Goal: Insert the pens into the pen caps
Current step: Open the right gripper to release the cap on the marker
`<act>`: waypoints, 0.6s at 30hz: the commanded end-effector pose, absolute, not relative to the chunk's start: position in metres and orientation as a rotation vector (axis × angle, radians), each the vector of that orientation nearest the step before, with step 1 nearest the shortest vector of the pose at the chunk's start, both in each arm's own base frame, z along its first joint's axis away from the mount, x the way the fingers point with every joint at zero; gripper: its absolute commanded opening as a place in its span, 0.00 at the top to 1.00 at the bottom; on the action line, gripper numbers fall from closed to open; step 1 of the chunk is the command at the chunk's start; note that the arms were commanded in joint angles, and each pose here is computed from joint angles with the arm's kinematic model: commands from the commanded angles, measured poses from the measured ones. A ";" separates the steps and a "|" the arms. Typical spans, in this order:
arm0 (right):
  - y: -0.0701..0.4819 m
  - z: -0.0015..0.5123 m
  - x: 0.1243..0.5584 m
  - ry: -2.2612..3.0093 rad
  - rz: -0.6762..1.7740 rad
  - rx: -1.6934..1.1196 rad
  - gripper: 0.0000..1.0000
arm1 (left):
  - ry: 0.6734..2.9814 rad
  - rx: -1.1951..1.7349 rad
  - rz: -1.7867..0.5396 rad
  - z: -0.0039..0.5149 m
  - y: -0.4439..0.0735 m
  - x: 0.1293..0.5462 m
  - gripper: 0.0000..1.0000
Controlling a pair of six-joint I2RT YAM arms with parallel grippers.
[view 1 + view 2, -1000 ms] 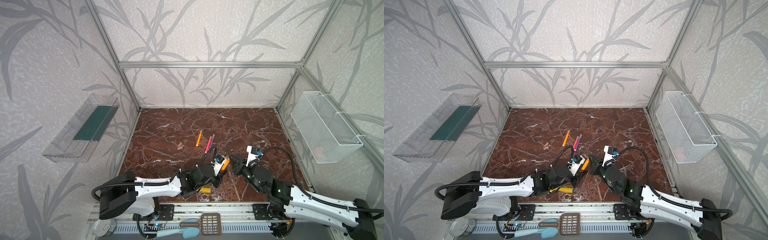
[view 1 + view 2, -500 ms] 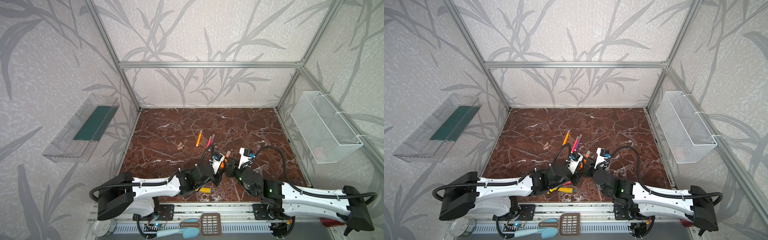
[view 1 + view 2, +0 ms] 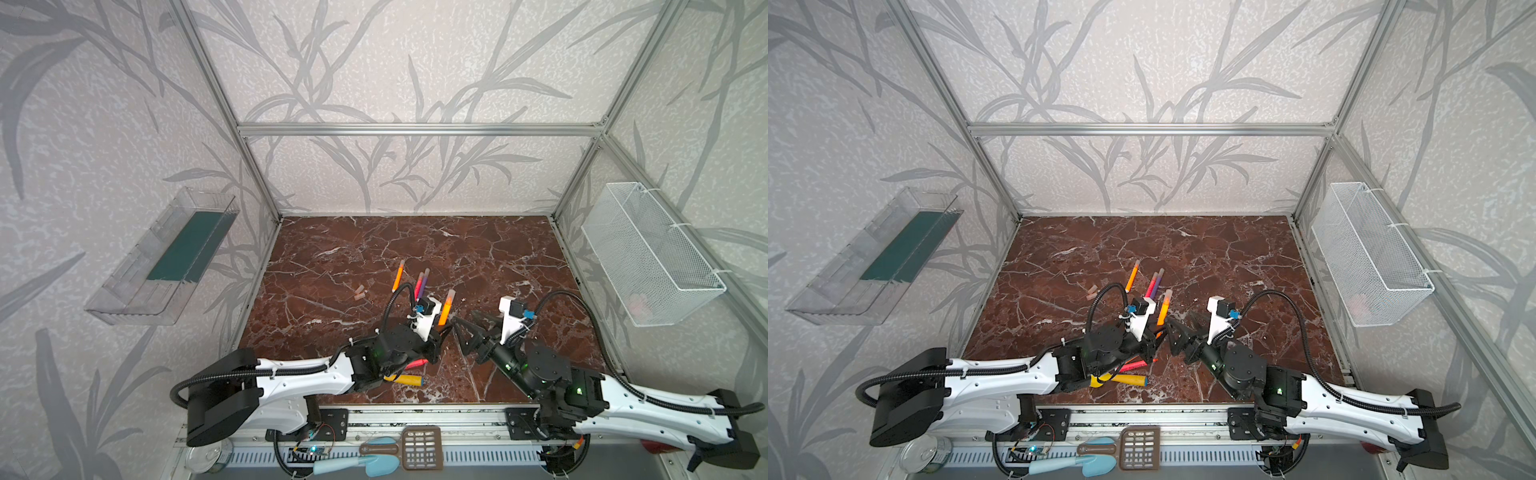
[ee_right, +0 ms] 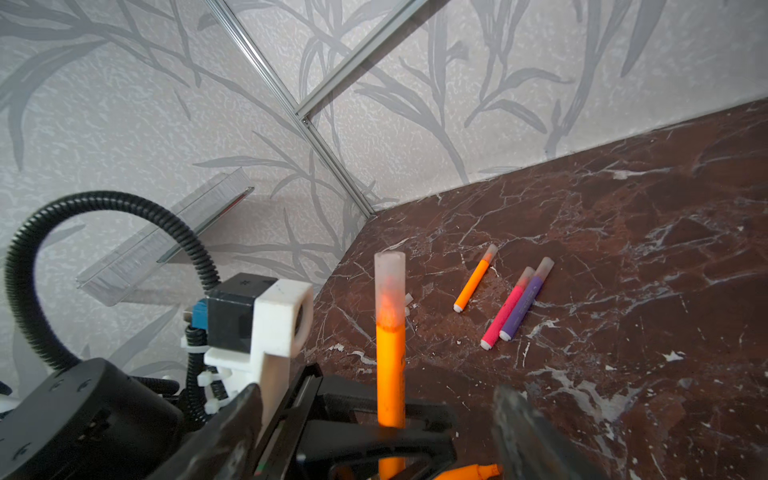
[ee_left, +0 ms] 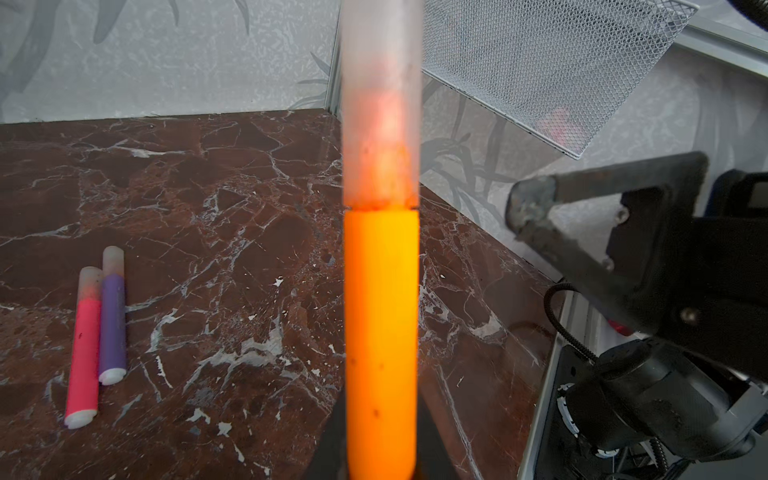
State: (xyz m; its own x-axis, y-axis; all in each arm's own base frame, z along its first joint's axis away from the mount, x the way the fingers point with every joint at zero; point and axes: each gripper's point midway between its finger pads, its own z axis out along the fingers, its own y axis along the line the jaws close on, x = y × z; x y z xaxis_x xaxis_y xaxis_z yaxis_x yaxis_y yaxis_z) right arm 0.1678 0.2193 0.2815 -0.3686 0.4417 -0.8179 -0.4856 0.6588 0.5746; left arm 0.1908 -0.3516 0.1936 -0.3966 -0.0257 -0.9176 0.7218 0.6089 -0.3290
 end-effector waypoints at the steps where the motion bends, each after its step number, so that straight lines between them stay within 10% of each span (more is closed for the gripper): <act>1: 0.208 0.308 0.171 1.620 0.912 -0.067 0.20 | 1.756 0.570 -0.950 0.206 -0.354 0.188 1.00; 18: 0.253 0.295 0.227 1.801 0.988 -0.137 0.49 | 1.740 0.639 -0.993 0.202 -0.365 0.180 1.00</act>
State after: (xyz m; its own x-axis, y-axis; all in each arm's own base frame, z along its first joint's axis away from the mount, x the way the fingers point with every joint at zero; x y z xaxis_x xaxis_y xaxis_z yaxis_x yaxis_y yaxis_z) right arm 0.2315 0.2427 0.2731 -0.4542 0.3227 -0.8304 -0.4604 0.7129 0.5289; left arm 0.1800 -0.3628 0.1983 -0.3865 -0.0178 -0.9221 0.7752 0.5355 -0.3352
